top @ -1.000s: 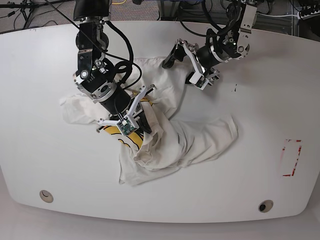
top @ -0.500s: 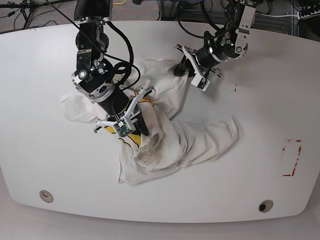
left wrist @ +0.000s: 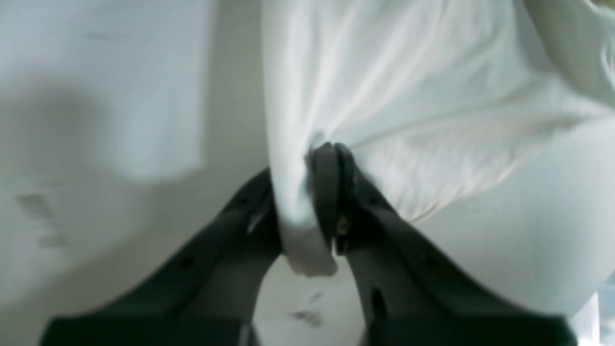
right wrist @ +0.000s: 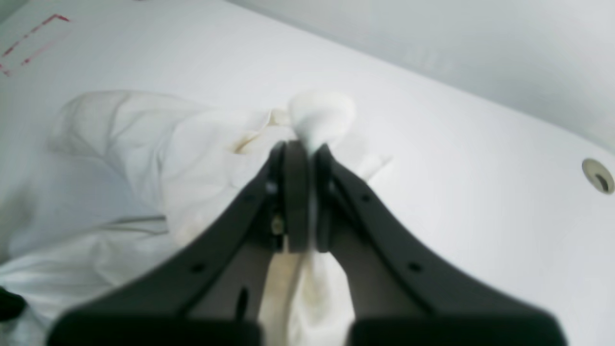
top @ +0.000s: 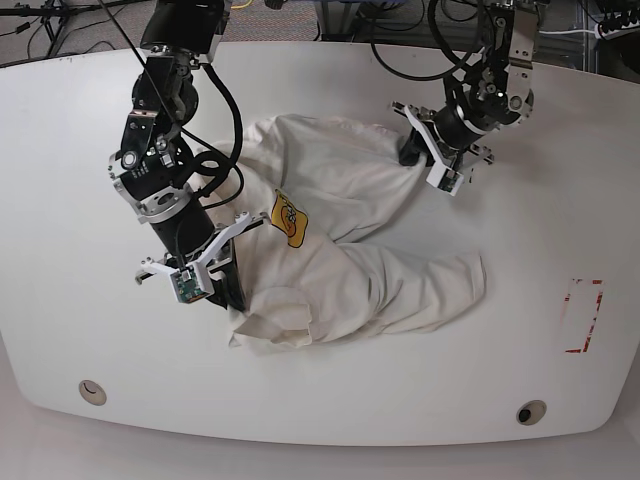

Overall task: Fold the T-shirt properly
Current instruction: 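Close the left gripper on the shirt edge opposite the right gripper, then lift the shirt with both grippers and stretch it between them, then lay the stretched shirt flat on the table, pulling it away from the grippers' base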

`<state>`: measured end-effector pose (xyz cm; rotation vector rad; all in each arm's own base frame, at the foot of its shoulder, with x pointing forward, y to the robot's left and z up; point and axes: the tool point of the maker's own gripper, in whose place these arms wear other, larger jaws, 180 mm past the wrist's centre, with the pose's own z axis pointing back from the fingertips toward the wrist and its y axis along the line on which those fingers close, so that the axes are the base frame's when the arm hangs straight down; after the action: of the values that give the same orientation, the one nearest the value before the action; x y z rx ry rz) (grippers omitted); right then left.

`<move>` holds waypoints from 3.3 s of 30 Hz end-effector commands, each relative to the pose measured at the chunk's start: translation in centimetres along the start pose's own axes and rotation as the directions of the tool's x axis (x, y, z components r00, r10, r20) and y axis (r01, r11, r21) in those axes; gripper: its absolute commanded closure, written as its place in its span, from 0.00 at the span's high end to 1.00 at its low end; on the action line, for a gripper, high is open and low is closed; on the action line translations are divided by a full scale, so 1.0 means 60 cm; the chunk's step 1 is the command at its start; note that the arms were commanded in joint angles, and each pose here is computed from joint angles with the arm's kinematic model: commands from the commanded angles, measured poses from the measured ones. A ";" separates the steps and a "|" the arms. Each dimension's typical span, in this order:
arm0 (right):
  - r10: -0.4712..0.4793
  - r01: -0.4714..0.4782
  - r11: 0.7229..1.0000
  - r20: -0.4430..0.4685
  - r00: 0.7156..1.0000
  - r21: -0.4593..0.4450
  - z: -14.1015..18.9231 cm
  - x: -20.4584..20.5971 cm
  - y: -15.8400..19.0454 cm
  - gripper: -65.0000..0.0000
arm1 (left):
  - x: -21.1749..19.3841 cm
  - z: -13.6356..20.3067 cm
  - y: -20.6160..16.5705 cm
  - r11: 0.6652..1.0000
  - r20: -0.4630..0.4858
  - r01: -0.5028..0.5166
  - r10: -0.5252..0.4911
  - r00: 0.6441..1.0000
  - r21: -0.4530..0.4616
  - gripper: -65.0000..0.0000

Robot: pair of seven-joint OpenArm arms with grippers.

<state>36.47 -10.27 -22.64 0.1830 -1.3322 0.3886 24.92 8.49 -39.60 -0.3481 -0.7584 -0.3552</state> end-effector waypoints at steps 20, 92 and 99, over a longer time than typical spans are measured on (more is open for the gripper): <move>0.112 -0.078 0.986 0.241 0.964 -0.146 -0.014 0.181 -0.111 0.00 | 0.210 0.185 0.202 0.921 0.375 -0.058 -0.098 0.922 0.384 0.00; 0.042 -0.086 0.968 -0.185 0.982 -0.236 0.061 -0.015 -0.170 0.00 | 0.181 0.382 0.392 0.717 0.108 -0.030 -0.062 0.992 0.697 0.00; -0.033 -0.032 0.980 -0.318 0.948 -0.197 0.102 -0.123 -0.120 0.00 | 0.061 0.391 0.384 0.725 -0.078 0.047 0.010 0.997 0.687 0.00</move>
<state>32.58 -20.05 -28.33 -0.0325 -1.0140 0.2641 24.13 37.27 -25.69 0.3383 -0.7825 -0.0612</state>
